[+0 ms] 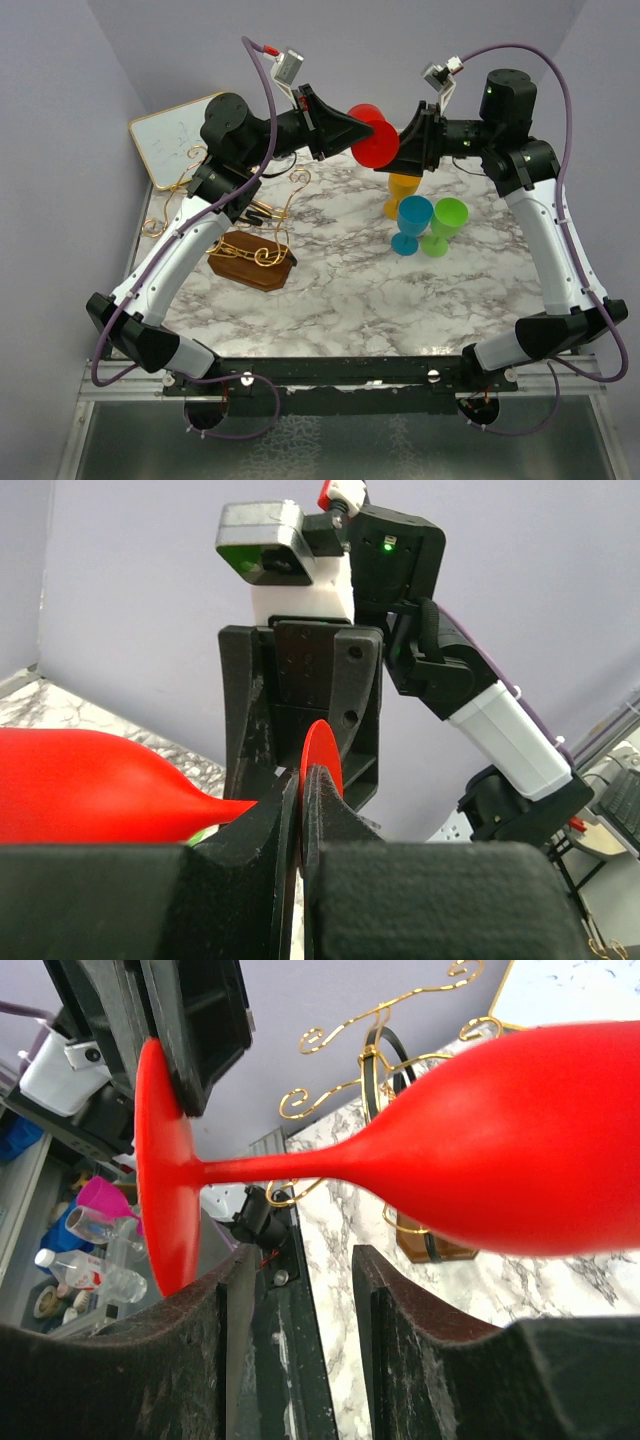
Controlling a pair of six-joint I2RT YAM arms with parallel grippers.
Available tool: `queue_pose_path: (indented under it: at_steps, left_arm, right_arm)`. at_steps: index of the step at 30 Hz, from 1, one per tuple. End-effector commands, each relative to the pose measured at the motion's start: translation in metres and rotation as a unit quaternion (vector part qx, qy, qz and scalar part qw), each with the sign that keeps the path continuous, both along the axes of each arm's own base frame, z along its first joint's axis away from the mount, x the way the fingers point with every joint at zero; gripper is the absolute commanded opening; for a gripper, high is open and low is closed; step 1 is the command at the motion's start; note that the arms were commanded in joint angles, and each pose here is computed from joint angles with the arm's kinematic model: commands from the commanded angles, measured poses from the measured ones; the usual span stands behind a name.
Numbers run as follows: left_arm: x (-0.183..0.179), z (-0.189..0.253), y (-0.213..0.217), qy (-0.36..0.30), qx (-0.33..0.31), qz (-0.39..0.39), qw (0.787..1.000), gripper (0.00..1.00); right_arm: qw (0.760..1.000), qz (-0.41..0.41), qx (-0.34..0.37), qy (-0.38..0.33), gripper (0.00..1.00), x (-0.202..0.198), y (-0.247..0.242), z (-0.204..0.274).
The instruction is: Take the wine glass off the wine glass rack
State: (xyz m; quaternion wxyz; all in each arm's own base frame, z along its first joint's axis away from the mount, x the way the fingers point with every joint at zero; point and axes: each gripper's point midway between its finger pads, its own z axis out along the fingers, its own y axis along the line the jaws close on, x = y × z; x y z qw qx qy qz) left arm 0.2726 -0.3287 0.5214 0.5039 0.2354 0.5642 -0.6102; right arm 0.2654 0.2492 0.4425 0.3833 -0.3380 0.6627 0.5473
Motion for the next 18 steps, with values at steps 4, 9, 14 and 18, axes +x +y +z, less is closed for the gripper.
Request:
queue_pose_path:
  at_steps: [4,9,14,18]
  left_arm:
    - [0.003,0.02,0.007,-0.037,-0.01,0.033,0.999,0.0]
    - [0.004,0.015,0.002,-0.031,-0.012,0.02,0.999,0.0]
    - [0.0,0.012,0.002,-0.03,-0.012,0.009,0.999,0.0]
    - [-0.002,0.009,0.003,-0.029,-0.008,0.008,1.0,0.0]
  right_arm:
    - [0.999,0.02,0.006,-0.029,0.43,-0.031,-0.004,0.01]
    - [0.999,0.025,0.013,-0.034,0.43,-0.033,-0.003,0.017]
    - [0.999,0.019,0.014,-0.031,0.41,-0.023,-0.001,0.02]
    - [0.999,0.02,0.019,-0.03,0.41,-0.016,0.002,0.023]
